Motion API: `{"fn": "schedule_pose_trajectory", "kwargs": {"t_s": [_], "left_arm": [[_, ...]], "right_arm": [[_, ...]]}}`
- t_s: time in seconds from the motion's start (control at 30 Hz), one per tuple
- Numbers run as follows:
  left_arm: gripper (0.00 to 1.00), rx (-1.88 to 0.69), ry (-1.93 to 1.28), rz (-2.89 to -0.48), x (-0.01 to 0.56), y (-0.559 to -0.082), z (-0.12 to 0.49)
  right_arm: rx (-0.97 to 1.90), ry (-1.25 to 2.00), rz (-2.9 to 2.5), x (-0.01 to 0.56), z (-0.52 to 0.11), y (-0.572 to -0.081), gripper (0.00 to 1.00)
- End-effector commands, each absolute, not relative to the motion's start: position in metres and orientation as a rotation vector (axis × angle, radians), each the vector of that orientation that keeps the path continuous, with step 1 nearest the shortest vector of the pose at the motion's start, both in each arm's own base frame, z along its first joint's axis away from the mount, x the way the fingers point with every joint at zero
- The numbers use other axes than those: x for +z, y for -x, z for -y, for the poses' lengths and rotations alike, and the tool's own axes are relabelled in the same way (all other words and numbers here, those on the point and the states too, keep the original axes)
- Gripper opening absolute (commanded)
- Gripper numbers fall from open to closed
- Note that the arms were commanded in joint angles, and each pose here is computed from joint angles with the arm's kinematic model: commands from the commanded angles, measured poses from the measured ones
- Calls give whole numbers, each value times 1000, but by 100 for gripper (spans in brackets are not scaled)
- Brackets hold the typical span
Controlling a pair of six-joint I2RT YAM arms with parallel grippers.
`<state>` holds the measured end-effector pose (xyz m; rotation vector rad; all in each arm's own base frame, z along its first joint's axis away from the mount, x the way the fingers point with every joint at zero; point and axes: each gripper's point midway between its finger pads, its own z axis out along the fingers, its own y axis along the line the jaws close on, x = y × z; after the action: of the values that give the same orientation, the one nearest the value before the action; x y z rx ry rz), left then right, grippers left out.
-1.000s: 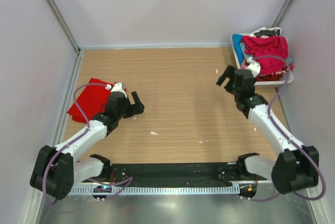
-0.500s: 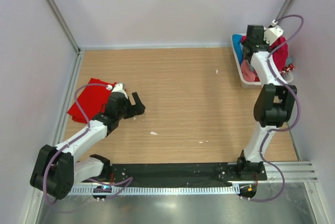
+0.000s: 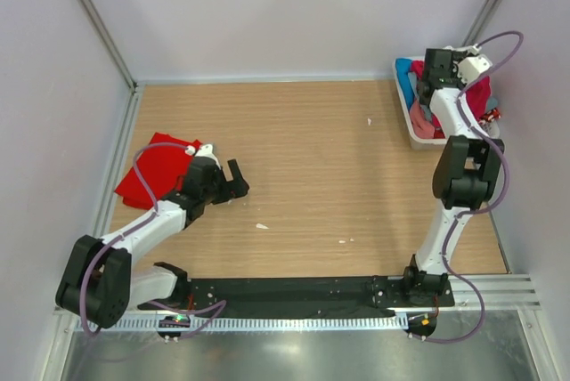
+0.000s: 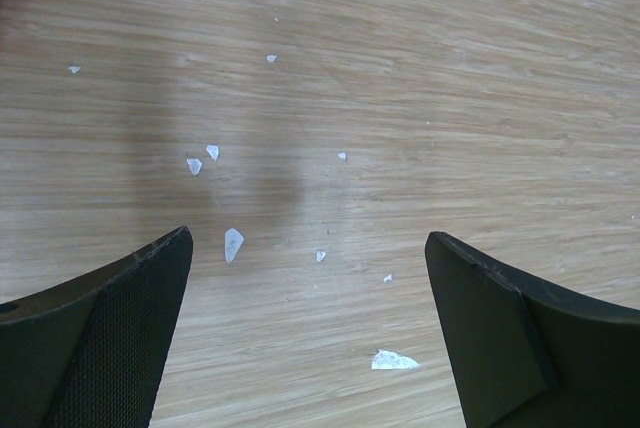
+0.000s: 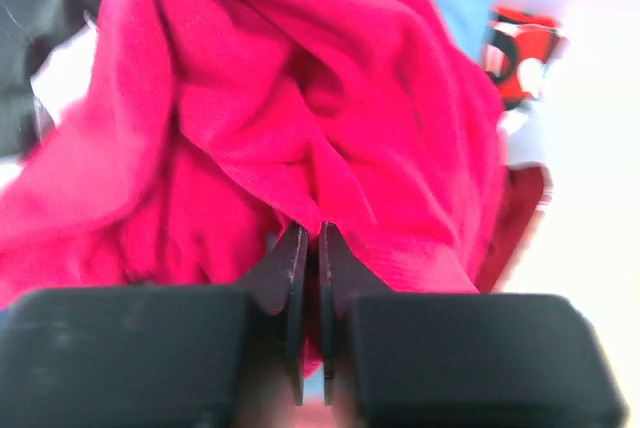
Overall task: Fold and stack the t-shirts
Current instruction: Grab the tshirt from the pile, then move the tshirt to the center of the board
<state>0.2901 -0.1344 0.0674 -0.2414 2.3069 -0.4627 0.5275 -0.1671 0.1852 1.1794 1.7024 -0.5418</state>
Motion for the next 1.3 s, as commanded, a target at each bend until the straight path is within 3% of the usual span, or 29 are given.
{"fn": "schedule_pose_trajectory", "kwargs": {"t_s": [0.0, 0.17, 0.33, 0.43, 0.67, 0.8, 0.87, 0.9, 0.97, 1.0, 1.17, 1.27], "left_arm": [[100, -498, 217, -2271, 78, -300, 143], [100, -500, 214, -2269, 79, -301, 143], [100, -491, 211, -2244, 84, -300, 140], [100, -488, 209, -2224, 89, -300, 138], [100, -463, 224, -2137, 106, -296, 127], [100, -451, 237, -2076, 119, -293, 119], [100, -452, 237, -2058, 122, -290, 118], [100, -453, 236, -2055, 122, -290, 117], [100, -454, 236, -2052, 123, -290, 117], [100, -452, 237, -2055, 122, -289, 116], [100, -480, 218, -2067, 121, -289, 122], [100, -531, 183, -2081, 121, -287, 132]], "right_arm": [[-425, -1113, -1394, 307, 149, -510, 1], [-357, -960, -1346, 376, 97, -481, 1], [41, -457, -1417, 443, -49, -459, 1], [343, -200, -1405, 486, -120, -416, 1], [452, -183, -1285, 549, -105, -338, 1], [302, -325, -1372, 510, -70, -332, 1], [207, -388, -1466, 465, -56, -334, 11], [166, -395, -1541, 439, -54, -333, 28], [115, -476, -1650, 383, -47, -331, 75], [81, -493, -1712, 358, -43, -326, 93], [146, -475, -1901, 271, -56, -301, 95], [248, -379, -2006, 242, -78, -291, 86]]}}
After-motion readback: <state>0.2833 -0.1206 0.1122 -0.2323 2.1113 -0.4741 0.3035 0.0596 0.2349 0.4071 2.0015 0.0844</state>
